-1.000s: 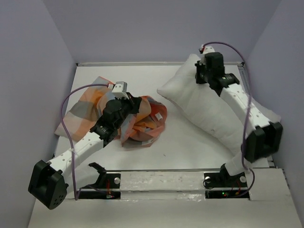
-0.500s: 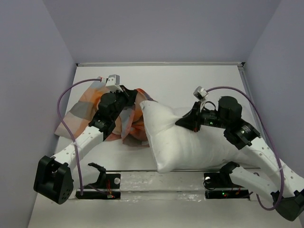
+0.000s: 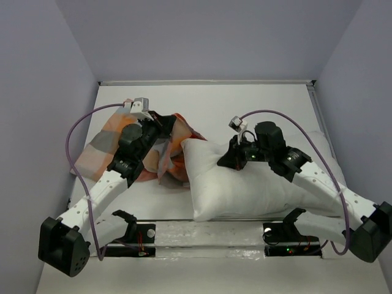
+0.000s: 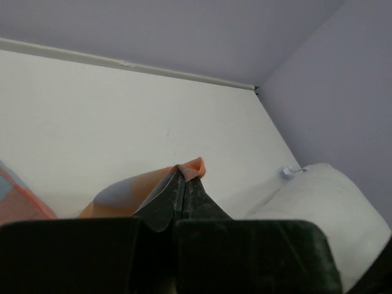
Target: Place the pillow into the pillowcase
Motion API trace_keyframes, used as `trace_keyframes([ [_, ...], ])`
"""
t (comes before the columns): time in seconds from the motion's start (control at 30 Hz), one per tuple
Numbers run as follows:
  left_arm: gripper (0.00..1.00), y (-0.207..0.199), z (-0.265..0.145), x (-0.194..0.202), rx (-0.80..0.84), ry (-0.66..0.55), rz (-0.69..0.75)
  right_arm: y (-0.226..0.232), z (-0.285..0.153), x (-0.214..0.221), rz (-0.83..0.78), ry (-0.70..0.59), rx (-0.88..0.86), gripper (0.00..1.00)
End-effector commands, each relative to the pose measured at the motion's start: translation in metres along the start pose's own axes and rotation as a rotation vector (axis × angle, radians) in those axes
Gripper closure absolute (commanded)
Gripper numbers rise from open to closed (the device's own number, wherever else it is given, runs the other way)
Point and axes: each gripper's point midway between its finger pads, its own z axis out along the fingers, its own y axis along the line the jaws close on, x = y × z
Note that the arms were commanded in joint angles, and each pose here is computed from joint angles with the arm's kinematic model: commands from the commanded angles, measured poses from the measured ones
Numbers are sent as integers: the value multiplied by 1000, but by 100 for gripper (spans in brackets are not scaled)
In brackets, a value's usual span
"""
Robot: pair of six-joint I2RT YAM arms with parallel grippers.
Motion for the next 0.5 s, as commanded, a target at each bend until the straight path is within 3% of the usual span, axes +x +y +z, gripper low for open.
trace_keyframes([
  [0.0, 100, -24, -21, -33, 80, -86, 26, 1, 18, -38, -71, -60, 22, 100],
  [0.07, 100, -30, -25, -31, 111, -67, 29, 0, 28, -49, -79, -66, 32, 100],
  [0.3, 100, -55, -34, -12, 208, 46, 37, 9, 39, -119, -65, -284, 63, 100],
  [0.47, 100, -65, -49, -17, 210, 74, 72, -25, 38, -157, -105, -428, 291, 100],
])
